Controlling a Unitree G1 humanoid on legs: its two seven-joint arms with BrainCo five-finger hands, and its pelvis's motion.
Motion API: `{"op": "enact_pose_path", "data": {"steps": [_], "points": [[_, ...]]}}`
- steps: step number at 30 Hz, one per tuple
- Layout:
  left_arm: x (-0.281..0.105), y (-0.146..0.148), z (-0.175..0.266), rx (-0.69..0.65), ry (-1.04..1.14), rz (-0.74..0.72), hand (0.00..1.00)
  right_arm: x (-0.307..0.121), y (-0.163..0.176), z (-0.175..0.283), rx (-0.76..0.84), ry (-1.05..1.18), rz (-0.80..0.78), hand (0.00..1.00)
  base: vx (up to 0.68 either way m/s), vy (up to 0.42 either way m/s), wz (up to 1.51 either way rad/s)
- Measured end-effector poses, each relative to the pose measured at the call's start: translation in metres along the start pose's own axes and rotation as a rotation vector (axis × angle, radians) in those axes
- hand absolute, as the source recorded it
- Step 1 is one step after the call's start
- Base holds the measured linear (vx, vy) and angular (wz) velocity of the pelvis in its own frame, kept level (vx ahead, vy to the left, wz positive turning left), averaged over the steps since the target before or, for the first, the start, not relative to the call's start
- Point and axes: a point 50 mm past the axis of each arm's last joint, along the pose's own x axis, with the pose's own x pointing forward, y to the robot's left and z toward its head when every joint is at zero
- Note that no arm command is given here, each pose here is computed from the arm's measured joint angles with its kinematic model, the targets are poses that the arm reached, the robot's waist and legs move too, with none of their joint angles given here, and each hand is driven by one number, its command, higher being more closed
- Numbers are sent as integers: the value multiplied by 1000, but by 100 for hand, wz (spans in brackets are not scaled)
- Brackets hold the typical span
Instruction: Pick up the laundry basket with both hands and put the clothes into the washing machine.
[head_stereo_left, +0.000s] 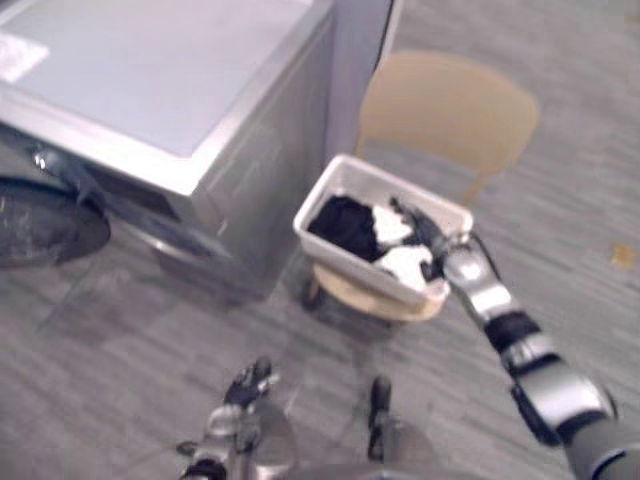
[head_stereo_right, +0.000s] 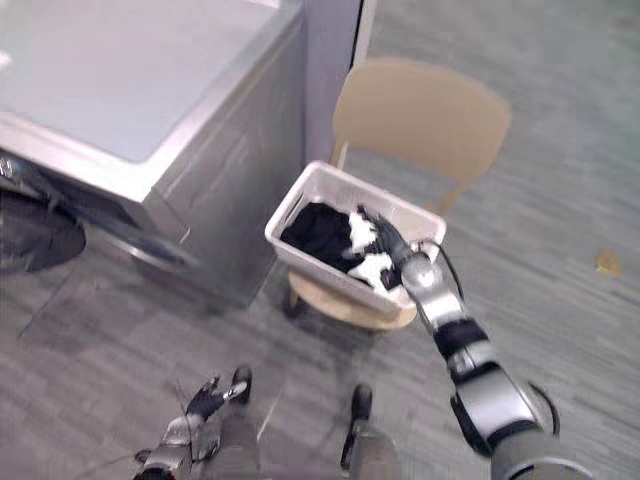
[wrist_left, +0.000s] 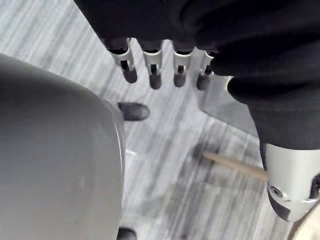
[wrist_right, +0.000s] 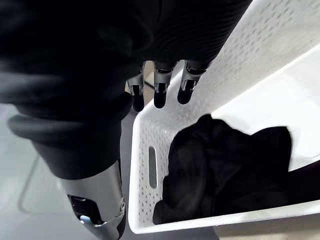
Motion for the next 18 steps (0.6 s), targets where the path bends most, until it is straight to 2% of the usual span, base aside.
{"op": "enact_pose_path", "data": {"steps": [2,7,12,18], "points": [[3,-3,12,-6,-35,3,0,8,-10,10,-13,-1,-24,0,-79,22,18],[7,3,28,-137,-77,62,0,25,-21,31,-13,9,-88,0,-47,18,5],[8,6,32,-164,-88,95,0,29,-33,29,-25,81,-162,0,12,-9,3],[10,1,45,-165,-131,103,0,10,-108,31,35,135,-446,0,3,-6,9]]}}
